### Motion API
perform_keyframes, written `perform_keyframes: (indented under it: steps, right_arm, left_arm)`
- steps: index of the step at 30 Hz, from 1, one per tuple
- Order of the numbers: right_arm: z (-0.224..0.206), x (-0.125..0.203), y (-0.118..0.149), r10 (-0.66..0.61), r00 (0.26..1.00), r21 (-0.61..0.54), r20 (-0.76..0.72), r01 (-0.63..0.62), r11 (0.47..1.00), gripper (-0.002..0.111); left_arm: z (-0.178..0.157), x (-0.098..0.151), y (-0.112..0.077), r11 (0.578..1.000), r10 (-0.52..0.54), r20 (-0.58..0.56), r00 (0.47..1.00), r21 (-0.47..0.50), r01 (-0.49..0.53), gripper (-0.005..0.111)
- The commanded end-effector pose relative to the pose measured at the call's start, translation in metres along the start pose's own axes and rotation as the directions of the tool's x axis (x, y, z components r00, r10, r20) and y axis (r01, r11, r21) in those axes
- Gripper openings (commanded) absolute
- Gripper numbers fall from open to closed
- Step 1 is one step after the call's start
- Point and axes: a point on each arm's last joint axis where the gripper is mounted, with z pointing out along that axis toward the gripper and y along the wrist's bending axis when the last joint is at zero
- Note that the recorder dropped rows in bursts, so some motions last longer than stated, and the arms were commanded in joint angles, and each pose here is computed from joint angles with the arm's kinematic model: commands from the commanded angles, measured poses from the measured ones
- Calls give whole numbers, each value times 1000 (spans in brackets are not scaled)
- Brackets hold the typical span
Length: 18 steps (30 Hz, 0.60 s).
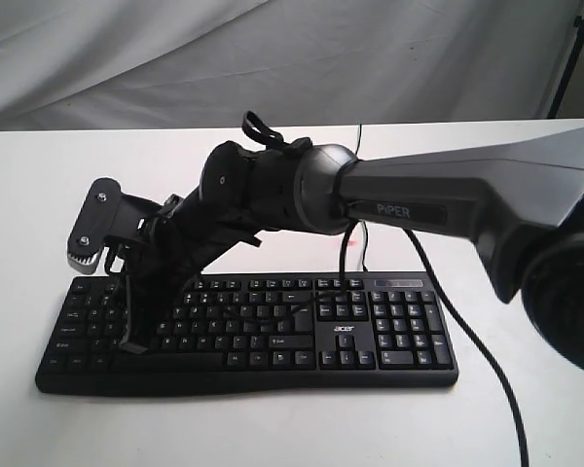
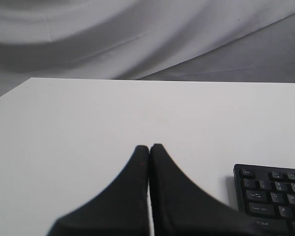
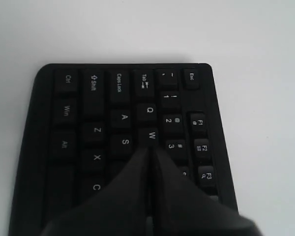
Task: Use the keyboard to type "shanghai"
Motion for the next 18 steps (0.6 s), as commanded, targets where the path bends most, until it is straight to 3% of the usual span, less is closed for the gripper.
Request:
perform_keyframes:
  steps: [1,8,18]
  right_arm:
    - [-7,-1,-2,-11,1000,-9,-8,11,1000,0]
    - [-24,2,3,-7,1000,16,-15,7,1000,0]
    - [-33,37,-1,23,998,33,-66,-20,999,0]
  left_arm:
    - [0,1,0,1000,-1,9,1000,4,1,1]
    - [0,1,0,1000,-1,9,1000,4,1,1]
    - [0,1,0,1000,-1,9,1000,4,1,1]
